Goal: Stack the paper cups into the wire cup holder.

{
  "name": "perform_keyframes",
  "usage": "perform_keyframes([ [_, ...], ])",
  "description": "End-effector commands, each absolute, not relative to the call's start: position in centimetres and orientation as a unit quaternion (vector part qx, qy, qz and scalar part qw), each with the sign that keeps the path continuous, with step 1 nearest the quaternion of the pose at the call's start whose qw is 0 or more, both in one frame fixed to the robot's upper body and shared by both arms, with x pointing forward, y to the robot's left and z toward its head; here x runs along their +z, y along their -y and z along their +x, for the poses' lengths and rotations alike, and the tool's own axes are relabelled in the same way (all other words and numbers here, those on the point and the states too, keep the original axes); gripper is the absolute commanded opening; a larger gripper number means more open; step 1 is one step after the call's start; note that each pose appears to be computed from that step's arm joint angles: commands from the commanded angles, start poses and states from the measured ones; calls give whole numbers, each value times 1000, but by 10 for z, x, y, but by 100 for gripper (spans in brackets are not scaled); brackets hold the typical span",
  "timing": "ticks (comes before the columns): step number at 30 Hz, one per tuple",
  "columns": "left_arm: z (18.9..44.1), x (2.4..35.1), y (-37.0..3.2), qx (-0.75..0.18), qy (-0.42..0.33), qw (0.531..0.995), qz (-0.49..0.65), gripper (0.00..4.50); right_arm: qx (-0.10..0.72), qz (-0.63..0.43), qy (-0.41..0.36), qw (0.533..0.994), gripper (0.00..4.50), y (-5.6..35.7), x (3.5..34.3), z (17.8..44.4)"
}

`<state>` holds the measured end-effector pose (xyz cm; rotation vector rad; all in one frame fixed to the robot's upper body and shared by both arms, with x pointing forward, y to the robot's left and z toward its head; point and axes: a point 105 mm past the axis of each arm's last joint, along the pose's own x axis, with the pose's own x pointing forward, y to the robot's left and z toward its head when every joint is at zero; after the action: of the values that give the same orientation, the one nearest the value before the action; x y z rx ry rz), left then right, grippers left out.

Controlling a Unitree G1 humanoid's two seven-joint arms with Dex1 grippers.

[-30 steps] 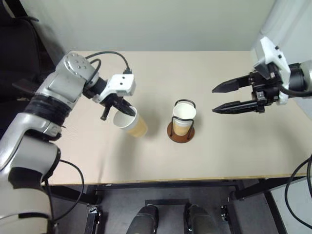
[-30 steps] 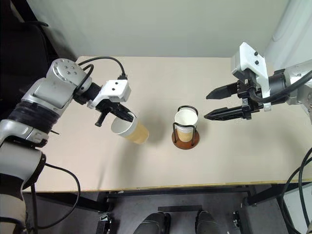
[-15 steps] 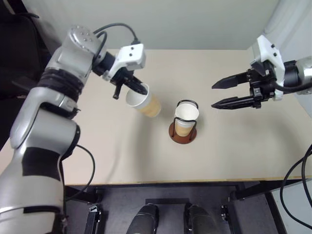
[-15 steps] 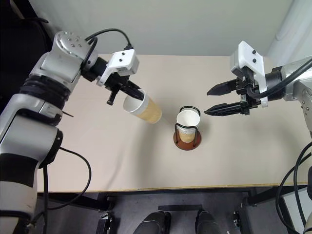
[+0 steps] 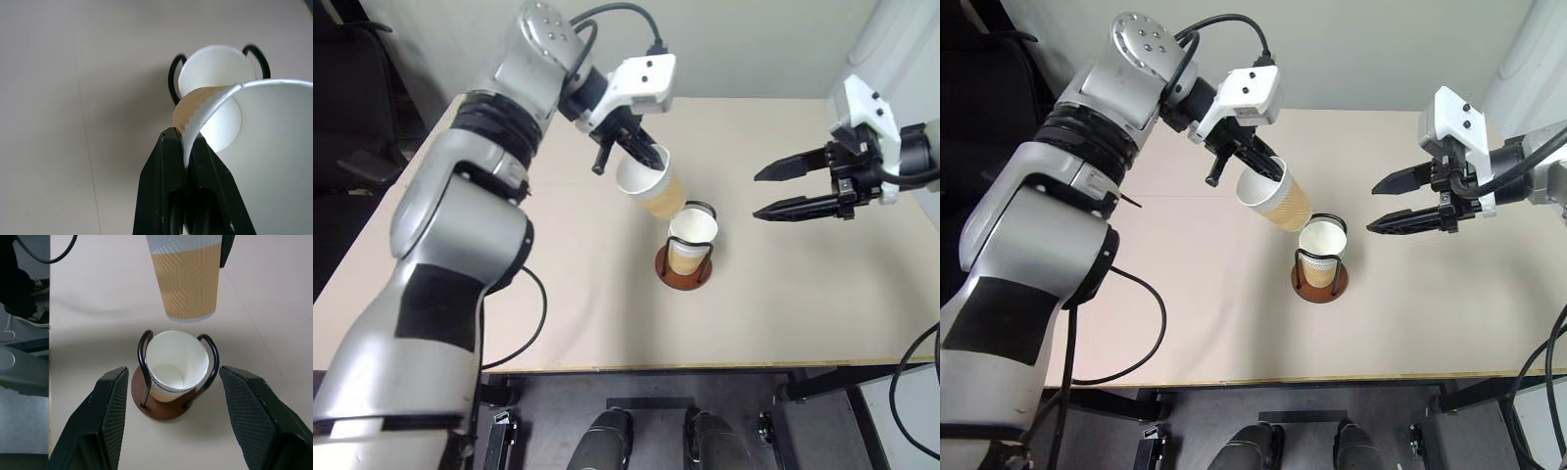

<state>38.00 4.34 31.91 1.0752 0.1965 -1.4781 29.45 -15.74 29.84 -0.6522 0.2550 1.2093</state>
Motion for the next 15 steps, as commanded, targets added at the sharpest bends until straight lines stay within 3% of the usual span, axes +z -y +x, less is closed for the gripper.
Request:
perform_keyframes([
  [1,370,340,-31,-648,-52,588,481,4,547,-315,-95,770,298,161,313,286],
  [15,370,326,-18,-655,-57,558,506,4,541,-314,-101,774,298,164,312,284],
])
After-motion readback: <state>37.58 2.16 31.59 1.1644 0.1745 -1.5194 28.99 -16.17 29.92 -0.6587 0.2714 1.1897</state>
